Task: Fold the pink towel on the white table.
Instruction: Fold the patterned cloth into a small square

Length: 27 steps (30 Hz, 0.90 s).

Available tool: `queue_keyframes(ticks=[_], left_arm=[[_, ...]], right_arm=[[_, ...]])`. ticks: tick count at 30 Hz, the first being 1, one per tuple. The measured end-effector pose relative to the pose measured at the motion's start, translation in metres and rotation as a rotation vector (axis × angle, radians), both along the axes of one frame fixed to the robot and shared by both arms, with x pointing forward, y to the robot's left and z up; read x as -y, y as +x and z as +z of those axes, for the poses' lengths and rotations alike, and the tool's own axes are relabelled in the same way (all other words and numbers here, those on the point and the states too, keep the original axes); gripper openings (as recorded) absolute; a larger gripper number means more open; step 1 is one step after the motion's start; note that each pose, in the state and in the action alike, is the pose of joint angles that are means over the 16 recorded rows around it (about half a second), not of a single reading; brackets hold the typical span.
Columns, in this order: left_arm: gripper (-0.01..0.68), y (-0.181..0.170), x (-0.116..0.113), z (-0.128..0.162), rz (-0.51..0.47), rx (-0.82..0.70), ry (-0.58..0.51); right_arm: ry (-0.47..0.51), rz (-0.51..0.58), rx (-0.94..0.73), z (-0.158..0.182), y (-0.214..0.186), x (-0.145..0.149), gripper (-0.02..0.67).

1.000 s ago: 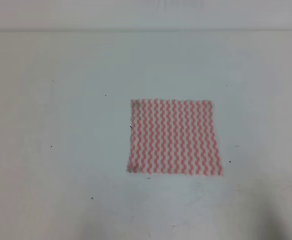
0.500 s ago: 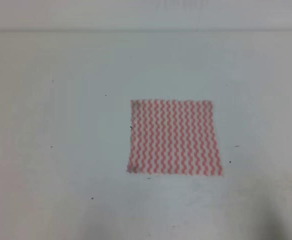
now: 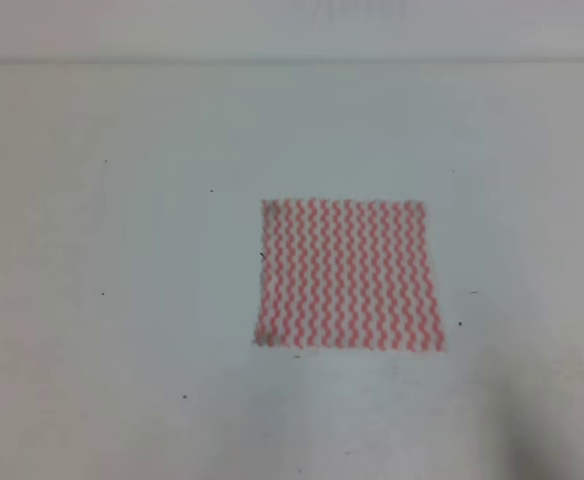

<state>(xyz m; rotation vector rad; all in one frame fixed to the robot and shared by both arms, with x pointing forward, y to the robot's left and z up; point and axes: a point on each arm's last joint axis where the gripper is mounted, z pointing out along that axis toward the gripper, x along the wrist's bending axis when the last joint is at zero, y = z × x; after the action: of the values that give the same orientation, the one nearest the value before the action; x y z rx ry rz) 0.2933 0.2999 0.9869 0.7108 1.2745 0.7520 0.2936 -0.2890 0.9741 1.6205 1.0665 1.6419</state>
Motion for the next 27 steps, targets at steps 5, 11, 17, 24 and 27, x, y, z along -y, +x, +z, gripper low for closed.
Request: queue_keyframes(ticks=[5,11,17,24,27], left_arm=[[-0.002,0.0,-0.005,0.005,0.024,0.043,-0.187],[-0.002,-0.001,-0.008,0.007,0.045,0.073,-0.224],[-0.002,-0.001,-0.006,0.006,0.05,0.064,-0.124],[-0.002,0.0,-0.003,0.006,0.038,0.037,0.013],[-0.002,0.001,-0.001,0.009,0.02,0.005,0.076]], right_arm=[[0.339,0.026,-0.015,0.004,0.0,-0.003,-0.018],[0.612,0.056,-0.045,0.007,-0.001,-0.006,-0.018],[0.667,0.087,-0.08,0.006,-0.002,-0.01,-0.018],[0.579,0.116,-0.121,0.002,-0.003,-0.013,-0.018],[0.54,0.123,-0.141,0.0,-0.003,-0.014,-0.018]])
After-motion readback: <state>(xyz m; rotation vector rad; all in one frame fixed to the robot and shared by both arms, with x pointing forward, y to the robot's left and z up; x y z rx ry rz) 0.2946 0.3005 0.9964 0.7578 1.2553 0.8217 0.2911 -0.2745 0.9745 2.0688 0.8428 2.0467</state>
